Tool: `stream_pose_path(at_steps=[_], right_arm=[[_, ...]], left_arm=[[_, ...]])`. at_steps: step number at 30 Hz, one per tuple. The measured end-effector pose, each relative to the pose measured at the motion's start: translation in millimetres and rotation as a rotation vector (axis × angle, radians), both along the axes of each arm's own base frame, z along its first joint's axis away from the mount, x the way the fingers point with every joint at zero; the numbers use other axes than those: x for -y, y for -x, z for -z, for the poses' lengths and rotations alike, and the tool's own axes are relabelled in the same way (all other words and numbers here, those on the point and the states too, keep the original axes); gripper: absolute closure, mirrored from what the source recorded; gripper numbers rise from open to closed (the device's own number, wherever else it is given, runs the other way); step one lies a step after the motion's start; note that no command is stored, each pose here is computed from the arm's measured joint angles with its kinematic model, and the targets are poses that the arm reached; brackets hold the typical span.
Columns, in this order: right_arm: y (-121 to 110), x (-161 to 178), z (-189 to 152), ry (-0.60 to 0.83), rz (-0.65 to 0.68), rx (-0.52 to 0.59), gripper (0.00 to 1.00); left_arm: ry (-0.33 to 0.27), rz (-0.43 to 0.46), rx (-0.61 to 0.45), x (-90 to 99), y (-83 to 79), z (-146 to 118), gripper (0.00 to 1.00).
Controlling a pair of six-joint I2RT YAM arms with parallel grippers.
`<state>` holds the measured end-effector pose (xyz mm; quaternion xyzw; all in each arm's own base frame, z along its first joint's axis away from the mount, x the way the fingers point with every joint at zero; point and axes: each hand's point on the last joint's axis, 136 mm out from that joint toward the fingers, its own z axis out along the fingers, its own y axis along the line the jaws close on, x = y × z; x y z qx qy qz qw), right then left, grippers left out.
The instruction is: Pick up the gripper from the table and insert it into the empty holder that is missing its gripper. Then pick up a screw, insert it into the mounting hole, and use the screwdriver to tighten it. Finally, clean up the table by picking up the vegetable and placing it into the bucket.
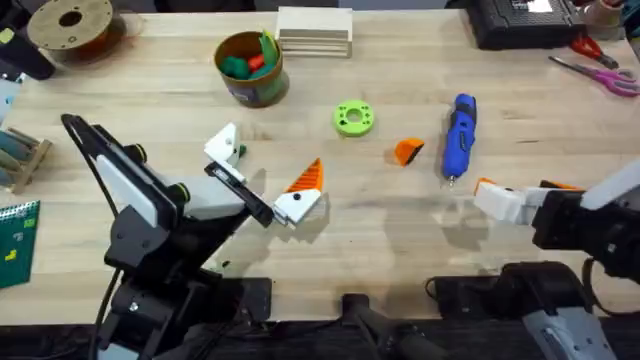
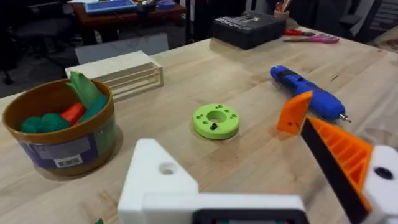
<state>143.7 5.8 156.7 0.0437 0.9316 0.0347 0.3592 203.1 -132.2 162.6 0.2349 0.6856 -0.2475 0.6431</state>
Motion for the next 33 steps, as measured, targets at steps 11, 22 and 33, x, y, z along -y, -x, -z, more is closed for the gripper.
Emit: stream_pose_path(at_steps=[11, 22, 33], right_arm=[[0.0, 0.0, 0.0, 0.0, 0.0, 0.0, 0.01], [-50.1, -9.7, -65.1, -0.133, 0.033, 0.328, 0.009], [-73.1, -22.0, -54.6, -0.159, -0.031, 0.245, 0.01]], left_arm=[[0.0, 0.0, 0.0, 0.0, 0.0, 0.0, 0.014], [0.0, 0.0, 0.0, 0.0, 0.0, 0.0, 0.014], [0.0, 0.0, 0.0, 0.0, 0.0, 0.1, 0.014]])
